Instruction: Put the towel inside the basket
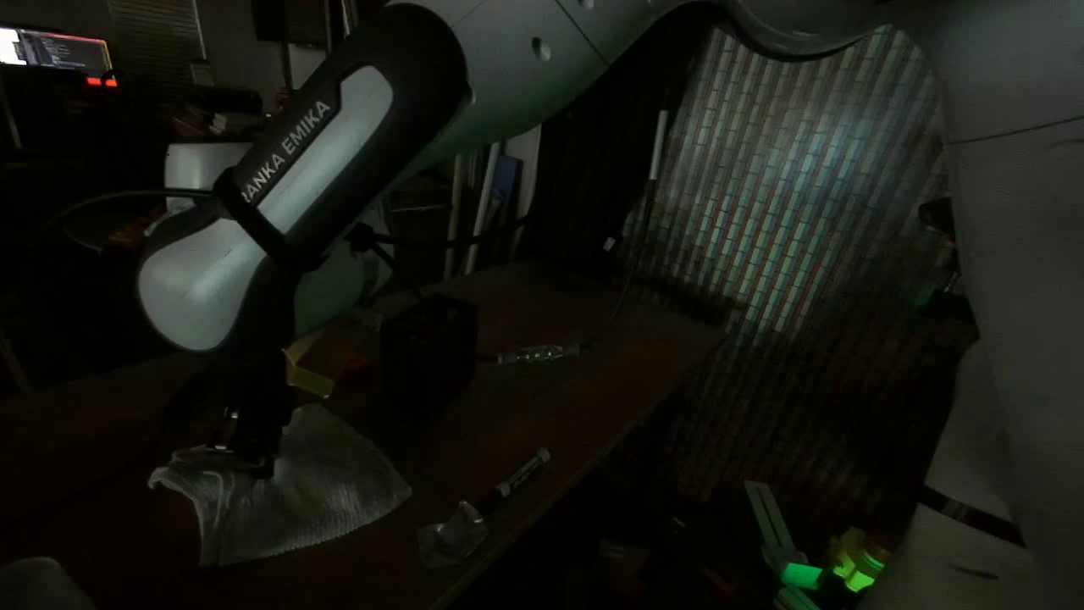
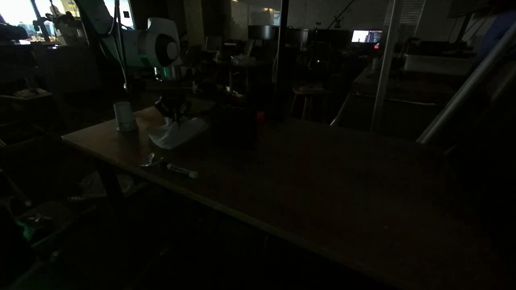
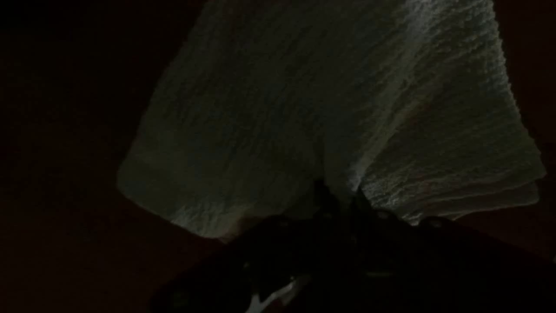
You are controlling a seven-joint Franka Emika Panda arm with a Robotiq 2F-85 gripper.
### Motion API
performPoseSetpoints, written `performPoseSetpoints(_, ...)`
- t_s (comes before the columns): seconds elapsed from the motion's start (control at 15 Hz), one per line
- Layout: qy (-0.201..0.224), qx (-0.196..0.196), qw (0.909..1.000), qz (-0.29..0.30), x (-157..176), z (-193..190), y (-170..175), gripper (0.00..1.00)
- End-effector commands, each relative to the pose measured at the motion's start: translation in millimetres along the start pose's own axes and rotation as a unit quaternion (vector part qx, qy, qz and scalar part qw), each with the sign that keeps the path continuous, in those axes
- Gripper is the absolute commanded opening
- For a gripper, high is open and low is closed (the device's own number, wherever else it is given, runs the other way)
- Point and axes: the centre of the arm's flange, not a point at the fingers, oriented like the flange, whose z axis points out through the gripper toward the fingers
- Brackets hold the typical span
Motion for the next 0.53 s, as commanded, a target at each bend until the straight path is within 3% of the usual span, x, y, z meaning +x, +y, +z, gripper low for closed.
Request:
performPoseSetpoints(0.0, 0.002, -0.014, 0.9993, 0.035, -27.0, -38.2, -9.6, 0.03)
performPoseSetpoints(0.47, 0.046, -0.072, 0.9914, 0.099, -56.0, -122.9, 3.6, 0.03)
